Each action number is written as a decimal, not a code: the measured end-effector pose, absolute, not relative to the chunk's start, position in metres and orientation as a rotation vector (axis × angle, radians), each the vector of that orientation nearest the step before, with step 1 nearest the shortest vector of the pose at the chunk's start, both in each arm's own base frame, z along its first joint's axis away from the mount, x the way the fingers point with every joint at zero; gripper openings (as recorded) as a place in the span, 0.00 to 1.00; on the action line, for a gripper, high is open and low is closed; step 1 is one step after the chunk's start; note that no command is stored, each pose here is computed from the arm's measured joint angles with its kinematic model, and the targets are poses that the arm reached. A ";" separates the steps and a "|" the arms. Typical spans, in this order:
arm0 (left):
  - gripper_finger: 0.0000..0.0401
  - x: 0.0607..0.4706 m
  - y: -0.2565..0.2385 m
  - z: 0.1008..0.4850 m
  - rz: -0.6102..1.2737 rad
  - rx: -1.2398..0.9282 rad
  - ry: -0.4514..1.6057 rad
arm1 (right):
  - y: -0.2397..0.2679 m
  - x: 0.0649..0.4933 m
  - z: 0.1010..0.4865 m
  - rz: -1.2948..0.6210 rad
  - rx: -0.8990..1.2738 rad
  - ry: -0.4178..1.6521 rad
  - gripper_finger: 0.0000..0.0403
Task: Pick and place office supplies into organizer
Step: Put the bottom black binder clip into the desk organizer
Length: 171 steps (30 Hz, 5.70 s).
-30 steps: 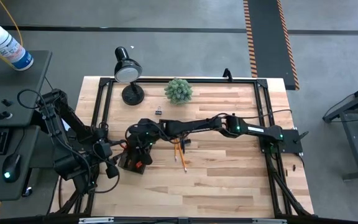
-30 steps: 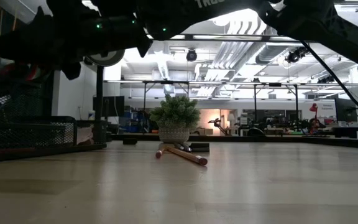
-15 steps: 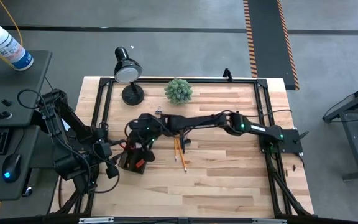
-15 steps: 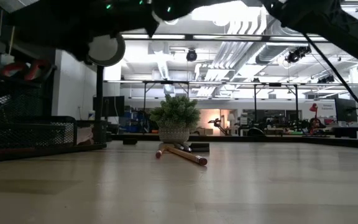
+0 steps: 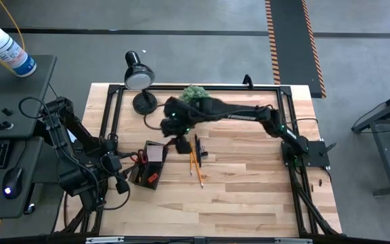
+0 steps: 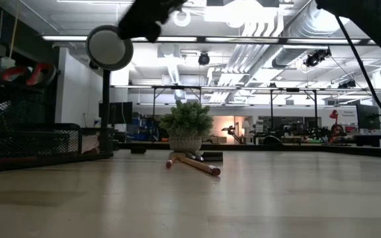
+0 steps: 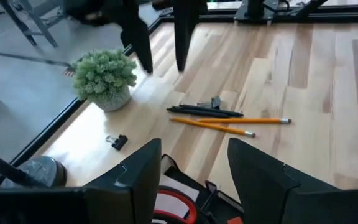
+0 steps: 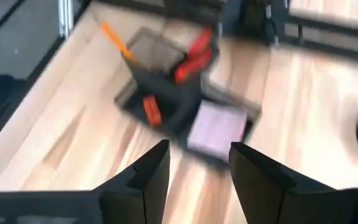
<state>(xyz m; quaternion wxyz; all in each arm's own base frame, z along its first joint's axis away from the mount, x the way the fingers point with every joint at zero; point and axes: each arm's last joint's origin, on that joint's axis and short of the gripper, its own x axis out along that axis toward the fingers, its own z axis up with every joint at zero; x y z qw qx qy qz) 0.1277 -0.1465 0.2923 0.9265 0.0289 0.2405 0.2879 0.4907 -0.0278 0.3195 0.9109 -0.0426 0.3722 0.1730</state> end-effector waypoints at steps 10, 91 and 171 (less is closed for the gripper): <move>0.43 0.125 -0.141 0.272 0.623 0.067 0.449 | -0.038 0.464 0.278 0.329 -0.007 1.142 0.39; 0.43 0.256 0.036 0.227 0.565 -0.053 0.522 | -0.017 0.309 0.124 0.079 0.039 0.583 0.39; 0.43 0.243 0.038 0.213 0.705 -0.011 0.689 | -0.008 0.372 0.133 -0.562 0.585 0.933 0.31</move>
